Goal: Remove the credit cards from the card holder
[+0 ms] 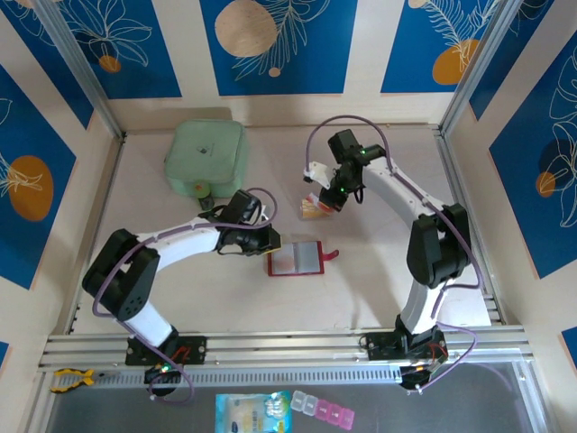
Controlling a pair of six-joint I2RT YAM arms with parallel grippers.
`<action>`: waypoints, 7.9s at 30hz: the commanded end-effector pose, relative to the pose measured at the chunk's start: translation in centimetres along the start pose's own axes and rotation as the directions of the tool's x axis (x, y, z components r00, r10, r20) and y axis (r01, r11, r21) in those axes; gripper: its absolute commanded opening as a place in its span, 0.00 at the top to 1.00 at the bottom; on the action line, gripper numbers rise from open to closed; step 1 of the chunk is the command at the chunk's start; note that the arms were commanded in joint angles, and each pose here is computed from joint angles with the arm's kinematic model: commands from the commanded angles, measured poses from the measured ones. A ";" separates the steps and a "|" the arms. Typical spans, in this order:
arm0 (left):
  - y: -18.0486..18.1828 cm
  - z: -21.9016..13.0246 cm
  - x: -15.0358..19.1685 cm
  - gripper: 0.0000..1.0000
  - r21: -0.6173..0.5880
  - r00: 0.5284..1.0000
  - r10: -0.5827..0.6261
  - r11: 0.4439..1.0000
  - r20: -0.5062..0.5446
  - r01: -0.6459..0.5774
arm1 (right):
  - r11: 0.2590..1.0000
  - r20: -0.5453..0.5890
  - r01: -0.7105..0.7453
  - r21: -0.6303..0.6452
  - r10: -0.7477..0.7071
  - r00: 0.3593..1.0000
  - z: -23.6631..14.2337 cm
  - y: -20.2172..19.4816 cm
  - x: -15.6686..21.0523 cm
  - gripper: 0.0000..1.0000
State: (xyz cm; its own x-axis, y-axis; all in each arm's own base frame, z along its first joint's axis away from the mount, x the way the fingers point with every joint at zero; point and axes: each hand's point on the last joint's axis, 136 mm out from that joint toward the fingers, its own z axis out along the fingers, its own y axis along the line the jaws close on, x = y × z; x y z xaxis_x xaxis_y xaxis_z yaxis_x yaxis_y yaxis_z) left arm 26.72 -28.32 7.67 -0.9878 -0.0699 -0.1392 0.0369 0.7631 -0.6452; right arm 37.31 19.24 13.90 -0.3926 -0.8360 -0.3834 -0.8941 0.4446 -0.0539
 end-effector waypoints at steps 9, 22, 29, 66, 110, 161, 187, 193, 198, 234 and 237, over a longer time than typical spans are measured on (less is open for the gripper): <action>1.4 -1.5 -0.5 0.81 -0.031 1.000 -0.023 0.999 0.019 0.024 | 0.984 0.005 0.172 -0.042 -0.172 0.985 0.2 -3.3 -2.4 1.00; 2.3 -1.8 -0.8 0.81 -0.052 0.999 -0.051 0.997 0.016 0.052 | 0.967 0.013 0.224 -0.124 -0.224 0.975 3.0 -4.2 -2.3 1.00; 2.7 -1.4 -0.7 0.81 -0.058 0.998 -0.061 0.996 0.006 0.061 | 0.965 -0.010 0.216 -0.149 -0.220 0.975 4.6 -4.3 -1.2 0.89; 4.4 1.8 2.5 0.91 -0.042 0.994 -0.067 0.997 -0.090 0.064 | 0.669 0.140 -0.696 -0.261 0.739 0.659 1.4 5.1 -5.0 0.92; 6.6 2.5 4.2 0.92 -0.128 0.991 -0.081 0.989 -0.110 0.067 | 0.363 -0.316 -0.882 -0.302 0.835 0.451 10.7 17.8 -0.7 0.70; -0.3 2.9 1.9 0.70 0.062 0.994 -0.097 0.993 -0.046 0.100 | 0.201 -0.380 -0.838 -0.508 0.821 0.427 11.2 16.8 4.0 0.82; -1.1 4.0 2.2 0.82 0.091 0.992 -0.103 0.990 -0.069 0.109 | 0.197 -0.333 -0.797 -0.571 0.832 0.444 9.1 16.4 2.7 0.77; -2.3 3.4 1.8 0.82 0.112 0.994 -0.088 0.989 -0.059 0.094 | 0.241 -0.261 -0.782 -0.575 0.852 0.455 6.7 15.3 1.8 0.76; -3.1 3.0 1.6 0.81 0.121 0.996 -0.071 0.990 -0.058 0.078 | 0.255 -0.217 -0.781 -0.571 0.870 0.442 5.0 14.1 1.8 0.76; -7.6 8.4 2.2 0.57 0.162 0.988 0.005 0.987 -0.153 0.020 | 0.226 -0.119 -0.798 -0.558 0.931 0.346 0.4 11.3 5.1 0.75; -7.1 9.1 2.3 0.57 0.155 0.987 -0.001 0.987 -0.164 0.027 | 0.225 -0.118 -0.799 -0.558 0.931 0.344 0.2 11.4 5.1 0.75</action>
State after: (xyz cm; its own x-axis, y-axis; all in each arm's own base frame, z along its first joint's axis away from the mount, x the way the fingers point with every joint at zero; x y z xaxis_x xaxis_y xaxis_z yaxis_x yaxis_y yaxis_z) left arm 25.90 -38.93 5.43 -0.9995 0.0105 -0.0307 0.0300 0.6624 -0.7486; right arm 26.10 20.38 10.89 -0.9923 0.0935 -0.0810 -0.0104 0.5896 0.8076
